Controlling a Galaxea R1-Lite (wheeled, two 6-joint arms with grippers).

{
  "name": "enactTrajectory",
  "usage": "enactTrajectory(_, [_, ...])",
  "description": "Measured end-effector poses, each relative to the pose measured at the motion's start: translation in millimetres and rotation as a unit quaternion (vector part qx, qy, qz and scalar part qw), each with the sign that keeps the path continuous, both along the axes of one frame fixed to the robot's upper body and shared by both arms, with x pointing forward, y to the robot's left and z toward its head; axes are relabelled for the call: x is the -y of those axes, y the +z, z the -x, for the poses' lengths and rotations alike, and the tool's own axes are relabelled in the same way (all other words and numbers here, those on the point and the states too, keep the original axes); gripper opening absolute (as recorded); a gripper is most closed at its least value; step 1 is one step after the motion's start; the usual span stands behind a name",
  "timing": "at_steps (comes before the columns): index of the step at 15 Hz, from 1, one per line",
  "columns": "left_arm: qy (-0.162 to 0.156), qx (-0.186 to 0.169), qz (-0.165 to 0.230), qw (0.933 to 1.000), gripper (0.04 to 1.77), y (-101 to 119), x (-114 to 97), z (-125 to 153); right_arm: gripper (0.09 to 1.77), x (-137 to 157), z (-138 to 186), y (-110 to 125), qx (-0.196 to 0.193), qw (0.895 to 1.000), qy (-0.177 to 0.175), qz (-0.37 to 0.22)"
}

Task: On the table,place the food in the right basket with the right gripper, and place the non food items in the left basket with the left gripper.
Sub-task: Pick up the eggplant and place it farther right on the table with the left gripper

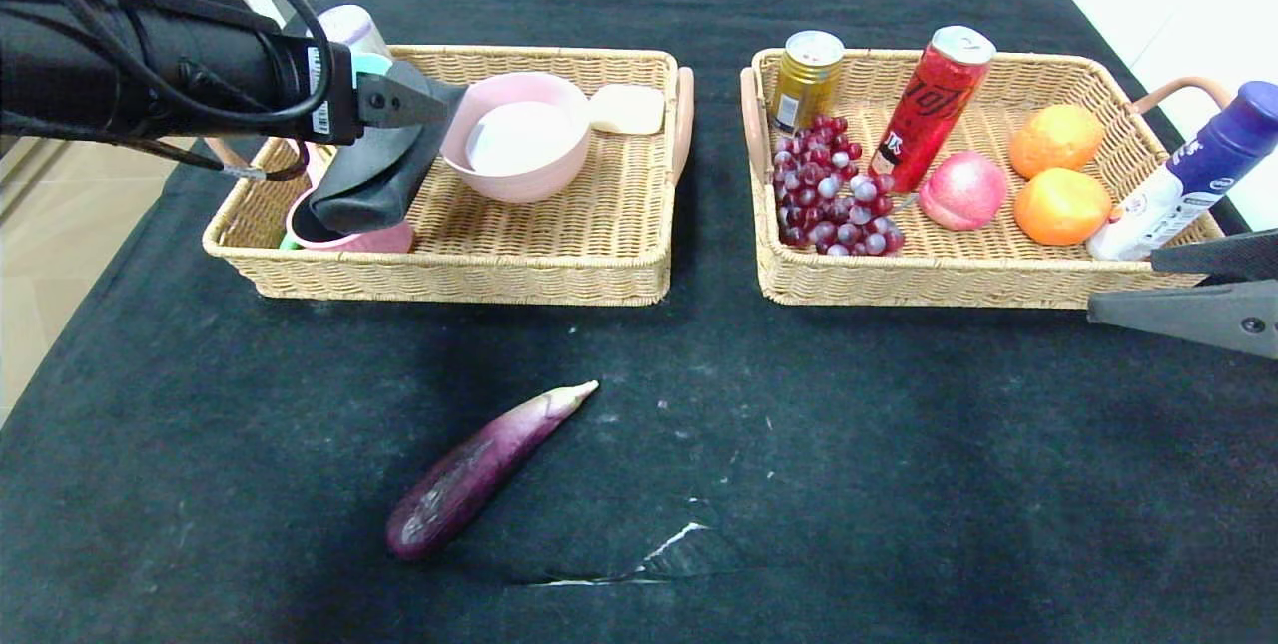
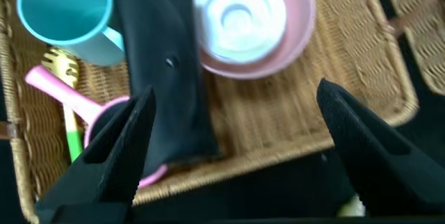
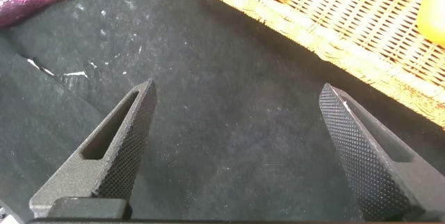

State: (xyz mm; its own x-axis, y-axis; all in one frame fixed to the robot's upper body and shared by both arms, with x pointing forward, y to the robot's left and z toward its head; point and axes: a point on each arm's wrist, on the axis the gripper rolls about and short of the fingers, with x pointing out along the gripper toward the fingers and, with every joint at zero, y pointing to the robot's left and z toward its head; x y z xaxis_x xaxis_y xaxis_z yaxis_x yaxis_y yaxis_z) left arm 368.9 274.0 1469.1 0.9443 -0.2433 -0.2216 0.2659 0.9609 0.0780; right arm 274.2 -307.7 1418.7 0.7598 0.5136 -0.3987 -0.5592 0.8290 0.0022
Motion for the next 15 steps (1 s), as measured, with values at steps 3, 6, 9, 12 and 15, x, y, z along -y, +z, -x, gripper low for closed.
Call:
enactTrajectory(3, [-0.028, -0.025, -0.011, 0.9993, 1.69, 0.8, 9.8, 31.1, 1.71, 0.0, 0.0, -0.6, -0.001, 1.0, 0.0, 0.0])
enactTrajectory(6, [-0.026, -0.053, -0.032, 0.9977, 1.7, -4.6, 19.5, 52.2, 1.71, -0.2, 0.0, -0.8, -0.002, 1.0, 0.001, 0.0])
enactTrajectory(9, [-0.029, -0.093, -0.06, 0.9934, 1.7, -14.9, 30.5, 65.1, 1.71, -0.2, 0.0, -0.9, -0.002, 1.0, 0.001, 0.0])
enactTrajectory(12, [-0.042, -0.143, -0.092, 0.9845, 1.7, -29.2, 39.1, 73.5, 1.71, -0.2, 0.0, -0.9, -0.002, 1.0, 0.0, 0.0])
enactTrajectory(15, [-0.056, -0.199, -0.128, 0.97, 1.71, -41.9, 40.9, 80.5, 1.71, -0.2, 0.0, -0.9, -0.002, 1.0, 0.001, 0.0])
